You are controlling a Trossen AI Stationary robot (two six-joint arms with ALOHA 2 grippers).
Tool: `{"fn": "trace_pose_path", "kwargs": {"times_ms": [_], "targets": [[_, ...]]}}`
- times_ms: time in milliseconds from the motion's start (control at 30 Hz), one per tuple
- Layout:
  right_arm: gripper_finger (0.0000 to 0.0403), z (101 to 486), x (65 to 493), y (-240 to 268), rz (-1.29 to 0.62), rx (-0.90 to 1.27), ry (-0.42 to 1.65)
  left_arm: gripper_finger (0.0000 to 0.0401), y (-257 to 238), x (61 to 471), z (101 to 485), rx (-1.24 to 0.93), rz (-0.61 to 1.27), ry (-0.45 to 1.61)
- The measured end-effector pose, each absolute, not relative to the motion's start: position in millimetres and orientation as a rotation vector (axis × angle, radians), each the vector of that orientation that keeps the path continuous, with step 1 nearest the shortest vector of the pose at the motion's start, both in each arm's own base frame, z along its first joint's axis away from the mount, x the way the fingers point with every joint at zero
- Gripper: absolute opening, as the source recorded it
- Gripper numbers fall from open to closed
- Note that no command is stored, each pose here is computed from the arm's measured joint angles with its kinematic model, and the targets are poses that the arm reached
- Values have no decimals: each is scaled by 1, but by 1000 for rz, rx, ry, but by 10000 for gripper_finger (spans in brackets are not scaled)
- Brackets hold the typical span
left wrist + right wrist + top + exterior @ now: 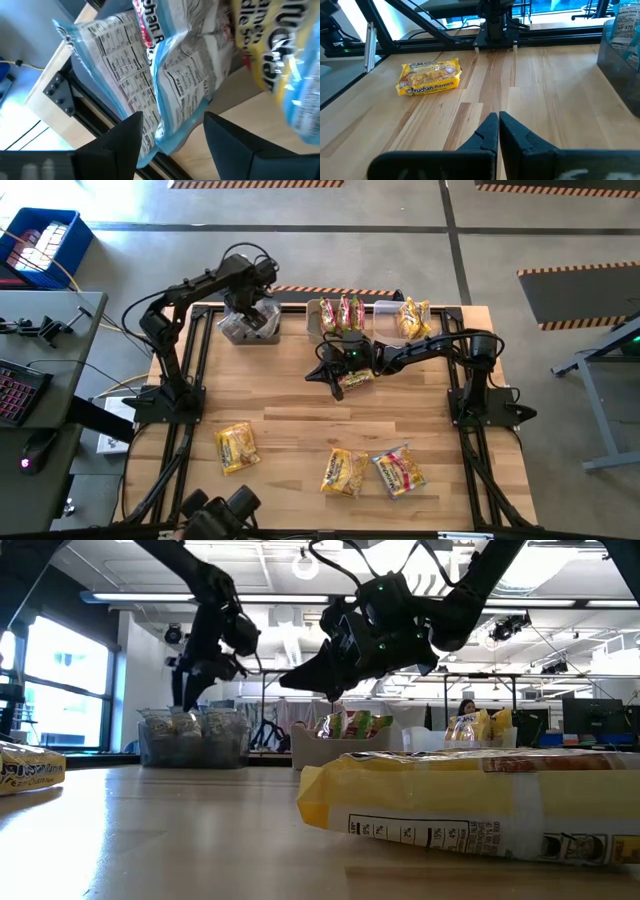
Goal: Sort Maruchan noodles
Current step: Put the top blue noodle pack into the black bin
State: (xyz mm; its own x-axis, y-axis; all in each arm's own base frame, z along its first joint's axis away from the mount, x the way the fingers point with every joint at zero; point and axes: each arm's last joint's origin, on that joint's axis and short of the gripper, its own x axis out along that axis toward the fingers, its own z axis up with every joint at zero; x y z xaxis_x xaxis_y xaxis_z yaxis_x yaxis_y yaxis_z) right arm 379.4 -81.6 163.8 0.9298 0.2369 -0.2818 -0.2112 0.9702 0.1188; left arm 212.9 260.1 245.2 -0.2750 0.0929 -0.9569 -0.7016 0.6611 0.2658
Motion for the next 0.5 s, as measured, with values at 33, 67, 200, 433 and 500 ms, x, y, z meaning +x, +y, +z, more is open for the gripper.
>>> {"fn": "trace_pose_path", "kwargs": {"times_ms": [33,67,200,433,500], "targets": [[0,164,379,-82,229,87,299,201,261,211,242,-501,826,1691],[0,164,379,-82,230,87,299,201,261,210,240,-499,816,1700],[0,164,379,-82,230,87,299,187,260,208,235,-491,794,1719],[0,164,379,-82,229,87,299,89,259,213,234,-539,695,1656],[0,164,379,-82,229,87,299,45,258,215,233,-575,636,1633]]}}
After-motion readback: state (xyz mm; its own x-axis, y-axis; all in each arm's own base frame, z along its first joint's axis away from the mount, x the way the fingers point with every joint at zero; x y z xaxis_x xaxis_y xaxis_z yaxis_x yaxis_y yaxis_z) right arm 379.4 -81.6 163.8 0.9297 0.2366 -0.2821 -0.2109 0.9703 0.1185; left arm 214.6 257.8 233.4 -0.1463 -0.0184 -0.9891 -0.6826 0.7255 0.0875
